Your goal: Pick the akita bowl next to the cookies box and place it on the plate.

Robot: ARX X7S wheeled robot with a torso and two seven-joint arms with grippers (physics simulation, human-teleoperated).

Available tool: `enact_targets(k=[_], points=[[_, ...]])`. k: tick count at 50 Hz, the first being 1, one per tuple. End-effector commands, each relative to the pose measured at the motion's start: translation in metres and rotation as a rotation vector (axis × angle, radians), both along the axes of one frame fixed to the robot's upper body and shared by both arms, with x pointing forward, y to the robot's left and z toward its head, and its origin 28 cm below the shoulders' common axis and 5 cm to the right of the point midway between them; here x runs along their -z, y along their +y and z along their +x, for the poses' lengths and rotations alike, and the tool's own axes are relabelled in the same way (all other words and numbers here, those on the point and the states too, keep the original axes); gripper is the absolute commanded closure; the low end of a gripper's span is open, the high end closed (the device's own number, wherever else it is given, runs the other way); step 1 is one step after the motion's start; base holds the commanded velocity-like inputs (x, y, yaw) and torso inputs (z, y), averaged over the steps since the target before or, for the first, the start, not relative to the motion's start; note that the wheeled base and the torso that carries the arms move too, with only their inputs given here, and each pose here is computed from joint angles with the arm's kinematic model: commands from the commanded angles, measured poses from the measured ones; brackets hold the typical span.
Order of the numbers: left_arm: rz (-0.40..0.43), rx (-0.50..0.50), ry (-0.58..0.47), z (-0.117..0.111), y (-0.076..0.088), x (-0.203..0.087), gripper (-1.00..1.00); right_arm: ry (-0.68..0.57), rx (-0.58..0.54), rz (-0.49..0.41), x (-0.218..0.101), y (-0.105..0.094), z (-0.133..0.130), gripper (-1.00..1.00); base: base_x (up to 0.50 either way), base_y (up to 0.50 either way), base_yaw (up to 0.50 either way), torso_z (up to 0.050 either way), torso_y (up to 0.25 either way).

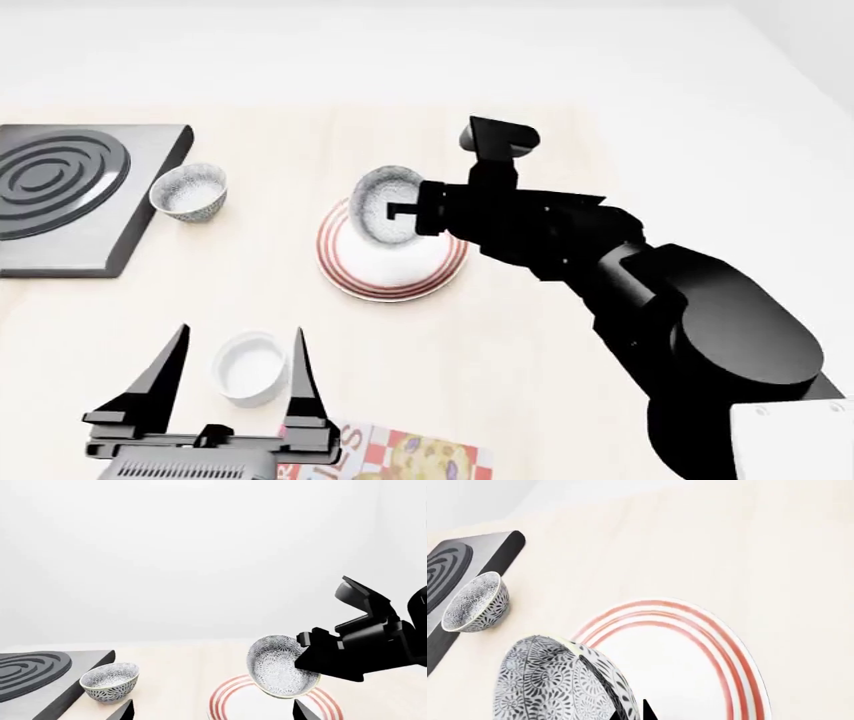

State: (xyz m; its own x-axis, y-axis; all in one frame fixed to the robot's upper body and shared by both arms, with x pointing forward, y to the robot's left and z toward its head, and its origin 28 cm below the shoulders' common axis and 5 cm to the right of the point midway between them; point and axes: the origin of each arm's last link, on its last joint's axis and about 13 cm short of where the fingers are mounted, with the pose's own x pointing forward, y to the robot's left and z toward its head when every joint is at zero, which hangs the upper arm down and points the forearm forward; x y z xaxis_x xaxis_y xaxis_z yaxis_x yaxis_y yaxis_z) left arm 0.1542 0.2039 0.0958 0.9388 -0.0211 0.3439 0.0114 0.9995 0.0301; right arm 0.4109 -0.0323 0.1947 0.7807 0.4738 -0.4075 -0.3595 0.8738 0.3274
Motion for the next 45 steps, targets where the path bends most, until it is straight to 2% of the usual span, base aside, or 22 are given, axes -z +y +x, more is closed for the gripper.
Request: enact_targets(k=[1, 6, 8, 9, 10, 11, 23, 26, 30, 31, 35, 36, 37, 39, 40, 41, 42, 43, 44, 45], points=[[-0.013, 0.010, -0.015, -0.001, 0.000, -0.002, -1.00, -0.001, -0.011, 0.030, -0.001, 0.003, 0.000, 1.00, 0.00, 0.00, 0.00, 0.000, -0.244], [0.010, 0.001, -0.028, 0.000, 0.000, -0.001, -1.00, -0.001, -0.015, 0.027, 0.002, 0.003, -0.001, 1.00, 0.00, 0.00, 0.00, -0.005, -0.250], [-0.042, 0.019, -0.029, -0.001, 0.001, -0.002, -1.00, -0.001, -0.012, 0.029, 0.002, 0.003, -0.001, 1.00, 0.00, 0.00, 0.00, -0.004, -0.146], [-0.013, 0.007, -0.029, 0.000, 0.001, -0.002, -1.00, 0.002, -0.024, 0.038, 0.002, 0.003, -0.001, 1.00, 0.00, 0.00, 0.00, 0.000, 0.000], [-0.018, 0.010, -0.028, 0.000, 0.001, -0.002, -1.00, 0.000, -0.026, 0.034, 0.002, 0.003, -0.001, 1.00, 0.00, 0.00, 0.00, 0.000, 0.000], [-0.020, 0.014, -0.029, 0.000, 0.001, -0.002, -1.00, 0.001, -0.017, 0.044, 0.001, 0.003, -0.001, -1.00, 0.00, 0.00, 0.00, 0.000, 0.000], [-0.022, 0.016, -0.028, 0.000, 0.000, -0.001, -1.00, -0.011, 0.003, 0.045, 0.001, 0.002, 0.000, -1.00, 0.00, 0.00, 0.00, 0.000, 0.000], [-0.025, 0.015, -0.029, 0.001, 0.001, -0.002, -1.00, -0.064, 0.018, 0.069, -0.005, 0.002, 0.004, -1.00, 0.00, 0.00, 0.00, 0.000, 0.000], [-0.022, 0.013, -0.029, 0.000, 0.001, -0.002, -1.00, -0.180, 0.043, 0.072, -0.028, 0.001, 0.010, -1.00, 0.00, 0.00, 0.00, 0.000, 0.000], [-0.023, 0.012, -0.029, 0.000, 0.001, -0.002, -1.00, -0.227, 0.074, 0.066, -0.044, -0.001, 0.013, -1.00, 0.00, 0.00, 0.00, 0.000, 0.000], [-0.027, 0.002, -0.025, 0.000, 0.002, -0.002, -1.00, -0.354, 0.123, -0.006, -0.084, -0.006, 0.016, -1.00, 0.00, 0.00, 0.00, 0.000, 0.000], [-0.027, 0.001, -0.025, 0.000, 0.001, -0.002, -1.00, -0.358, 0.129, 0.010, -0.090, -0.008, 0.012, -1.00, 0.00, 0.00, 0.00, 0.000, 0.000], [-0.024, 0.001, -0.026, 0.000, 0.001, -0.001, -1.00, -0.407, 0.248, -0.038, -0.103, -0.034, 0.007, -1.00, 0.00, 0.00, 0.00, 0.000, 0.000], [-0.027, 0.004, -0.039, -0.001, 0.001, -0.002, -1.00, -0.421, 0.202, -0.006, -0.111, -0.028, -0.017, -1.00, 0.00, 0.00, 0.00, 0.000, 0.000], [-0.030, 0.000, -0.042, -0.001, 0.001, -0.002, -1.00, -0.406, 0.184, 0.050, -0.114, -0.029, -0.027, -1.00, 0.00, 0.00, 0.00, 0.000, 0.000], [-0.036, 0.005, -0.035, -0.001, 0.001, -0.002, -1.00, -0.400, 0.172, 0.065, -0.117, -0.032, -0.036, -1.00, 0.00, 0.00, 0.00, 0.000, 0.000], [-0.039, 0.004, -0.033, -0.001, 0.001, -0.002, -1.00, -0.443, 0.211, 0.038, -0.118, -0.038, -0.046, -1.00, 0.00, 0.00, 0.00, 0.000, 0.000], [-0.042, 0.001, -0.032, 0.000, 0.002, -0.002, -1.00, -0.440, 0.200, 0.090, -0.120, -0.044, -0.062, -1.00, 0.00, 0.00, 0.00, 0.000, 0.000], [-0.042, 0.004, -0.032, 0.000, 0.001, -0.002, -1.00, -0.479, 0.217, 0.080, -0.121, -0.049, -0.073, -1.00, 0.00, 0.00, 0.00, 0.000, 0.143], [-0.038, 0.003, -0.034, 0.000, 0.001, -0.002, -1.00, -0.547, 0.245, 0.034, -0.120, -0.056, -0.085, -1.00, 0.00, 0.00, 0.00, 0.000, 0.250]])
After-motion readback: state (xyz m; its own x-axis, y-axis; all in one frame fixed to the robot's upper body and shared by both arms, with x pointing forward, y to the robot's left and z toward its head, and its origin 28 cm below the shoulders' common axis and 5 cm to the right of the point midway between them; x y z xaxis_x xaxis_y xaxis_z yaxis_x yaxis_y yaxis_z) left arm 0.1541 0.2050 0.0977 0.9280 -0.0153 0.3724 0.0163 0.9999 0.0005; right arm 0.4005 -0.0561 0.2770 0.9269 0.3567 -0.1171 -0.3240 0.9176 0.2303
